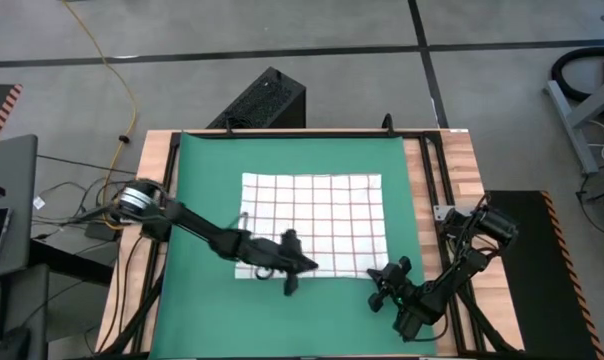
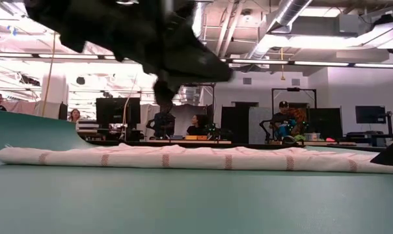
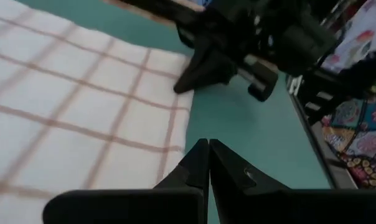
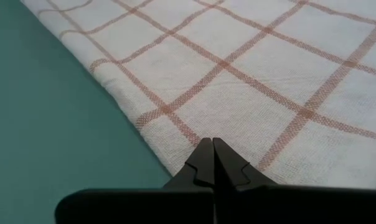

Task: Roll towel
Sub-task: Roll the white towel

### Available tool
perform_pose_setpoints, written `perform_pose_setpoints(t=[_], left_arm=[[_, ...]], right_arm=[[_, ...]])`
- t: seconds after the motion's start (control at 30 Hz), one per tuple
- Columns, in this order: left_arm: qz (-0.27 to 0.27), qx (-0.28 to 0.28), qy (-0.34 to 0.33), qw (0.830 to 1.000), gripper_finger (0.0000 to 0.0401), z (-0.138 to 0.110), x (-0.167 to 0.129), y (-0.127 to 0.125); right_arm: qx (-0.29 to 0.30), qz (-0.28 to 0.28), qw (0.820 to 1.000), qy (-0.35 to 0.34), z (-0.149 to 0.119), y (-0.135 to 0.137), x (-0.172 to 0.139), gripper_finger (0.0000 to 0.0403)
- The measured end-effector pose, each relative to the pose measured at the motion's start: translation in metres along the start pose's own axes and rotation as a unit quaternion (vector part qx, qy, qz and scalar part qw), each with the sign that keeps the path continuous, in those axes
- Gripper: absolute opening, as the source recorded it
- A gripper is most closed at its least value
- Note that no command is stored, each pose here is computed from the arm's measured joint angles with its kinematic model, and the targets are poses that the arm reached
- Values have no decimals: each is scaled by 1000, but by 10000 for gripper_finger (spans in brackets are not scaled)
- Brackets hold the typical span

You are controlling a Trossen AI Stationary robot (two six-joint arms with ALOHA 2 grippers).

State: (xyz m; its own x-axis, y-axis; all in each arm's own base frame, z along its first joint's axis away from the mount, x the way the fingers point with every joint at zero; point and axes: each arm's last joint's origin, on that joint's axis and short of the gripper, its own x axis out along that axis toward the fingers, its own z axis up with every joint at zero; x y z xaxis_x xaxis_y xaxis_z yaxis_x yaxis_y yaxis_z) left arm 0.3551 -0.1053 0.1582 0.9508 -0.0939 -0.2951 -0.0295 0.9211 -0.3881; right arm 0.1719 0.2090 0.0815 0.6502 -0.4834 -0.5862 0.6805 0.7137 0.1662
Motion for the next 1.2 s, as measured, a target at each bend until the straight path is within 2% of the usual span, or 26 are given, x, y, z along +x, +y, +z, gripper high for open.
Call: perform_pose_setpoints(t=[0.2, 0.4, 0.6, 0.7, 0.83, 1.03, 1.2], left_arm=[[0, -5, 26, 1000, 0, -33, 32, -11], [50, -29, 31, 998, 0, -61, 40, -6], [53, -24, 34, 998, 0, -63, 41, -5], [49, -17, 23, 998, 0, -53, 37, -9], [86, -11, -14, 996, 0, -42, 34, -10], [80, -3, 27, 996, 0, -58, 37, -7], [98, 4, 43, 994, 0, -67, 37, -4]], right_arm=[[-7, 0, 1000, -3, 0, 0, 0, 10], [-7, 1, 1000, -3, 0, 0, 0, 10], [-10, 2, 1000, -2, 0, 0, -1, 10], [-10, 3, 1000, -2, -1, 0, -1, 10], [-10, 3, 1000, -2, -1, 0, -1, 10], [-9, 3, 1000, -1, -1, 0, -1, 10], [-9, 3, 1000, 0, -1, 0, -1, 10]])
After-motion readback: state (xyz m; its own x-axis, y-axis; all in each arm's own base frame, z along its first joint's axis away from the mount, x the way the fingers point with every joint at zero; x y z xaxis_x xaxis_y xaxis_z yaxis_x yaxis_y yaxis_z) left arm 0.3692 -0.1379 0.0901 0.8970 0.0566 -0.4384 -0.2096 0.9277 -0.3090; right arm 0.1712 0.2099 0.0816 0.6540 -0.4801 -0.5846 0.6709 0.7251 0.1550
